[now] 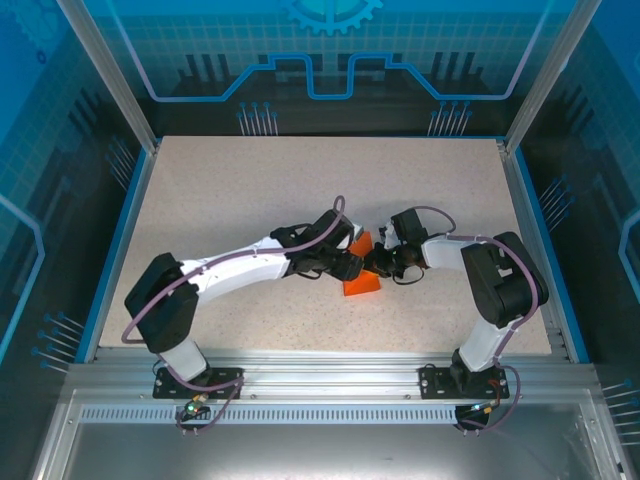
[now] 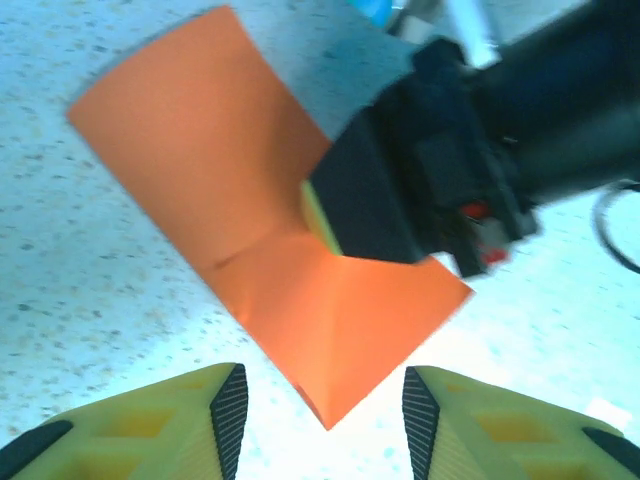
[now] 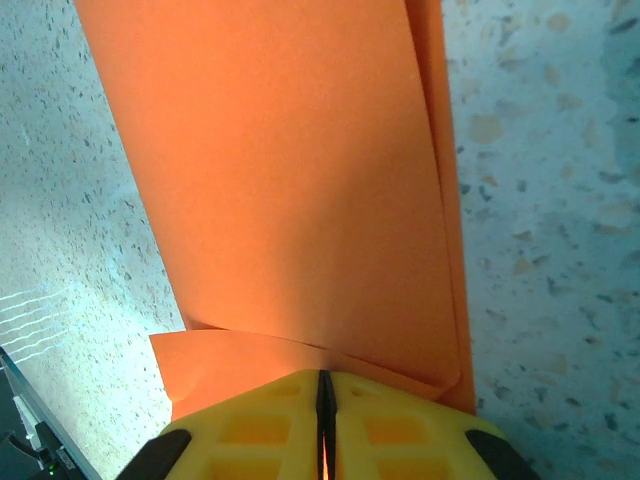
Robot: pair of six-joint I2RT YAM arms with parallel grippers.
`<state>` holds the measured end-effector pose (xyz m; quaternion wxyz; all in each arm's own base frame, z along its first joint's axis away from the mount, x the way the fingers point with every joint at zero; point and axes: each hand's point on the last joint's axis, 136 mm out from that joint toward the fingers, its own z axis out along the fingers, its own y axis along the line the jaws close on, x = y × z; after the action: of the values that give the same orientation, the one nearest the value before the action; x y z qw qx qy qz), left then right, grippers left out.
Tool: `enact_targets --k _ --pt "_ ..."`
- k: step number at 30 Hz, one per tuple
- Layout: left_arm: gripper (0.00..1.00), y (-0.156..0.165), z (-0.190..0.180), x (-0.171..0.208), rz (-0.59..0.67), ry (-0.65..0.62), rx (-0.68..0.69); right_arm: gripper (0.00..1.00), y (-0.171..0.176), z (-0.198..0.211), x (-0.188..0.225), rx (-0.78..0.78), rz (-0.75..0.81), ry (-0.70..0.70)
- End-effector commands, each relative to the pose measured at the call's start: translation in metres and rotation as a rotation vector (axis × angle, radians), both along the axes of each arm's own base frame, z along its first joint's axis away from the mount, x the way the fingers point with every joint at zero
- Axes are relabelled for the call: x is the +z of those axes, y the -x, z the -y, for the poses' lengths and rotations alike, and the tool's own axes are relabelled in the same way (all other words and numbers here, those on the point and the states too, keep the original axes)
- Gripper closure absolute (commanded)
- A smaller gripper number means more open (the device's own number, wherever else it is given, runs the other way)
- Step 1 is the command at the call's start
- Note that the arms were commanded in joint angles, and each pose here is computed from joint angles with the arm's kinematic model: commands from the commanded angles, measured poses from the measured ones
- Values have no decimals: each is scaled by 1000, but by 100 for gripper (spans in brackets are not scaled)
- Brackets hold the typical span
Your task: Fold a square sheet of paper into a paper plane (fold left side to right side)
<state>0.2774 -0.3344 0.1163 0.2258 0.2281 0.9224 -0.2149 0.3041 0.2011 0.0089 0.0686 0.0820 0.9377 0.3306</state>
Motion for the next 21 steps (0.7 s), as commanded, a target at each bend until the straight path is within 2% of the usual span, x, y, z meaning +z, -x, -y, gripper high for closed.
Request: enact_targets --k 1,9,14,21 --pt "51 17 20 -12 -108 119 -65 89 24 14 -32 -10 -103 86" --pt "54 19 40 -51 -205 104 -93 89 24 14 -30 -6 -101 85" --pt "55 21 32 -76 -238 44 -70 89 25 13 -27 3 -93 79" --pt "56 32 25 -86 -271 28 -61 89 25 12 -25 12 -84 75"
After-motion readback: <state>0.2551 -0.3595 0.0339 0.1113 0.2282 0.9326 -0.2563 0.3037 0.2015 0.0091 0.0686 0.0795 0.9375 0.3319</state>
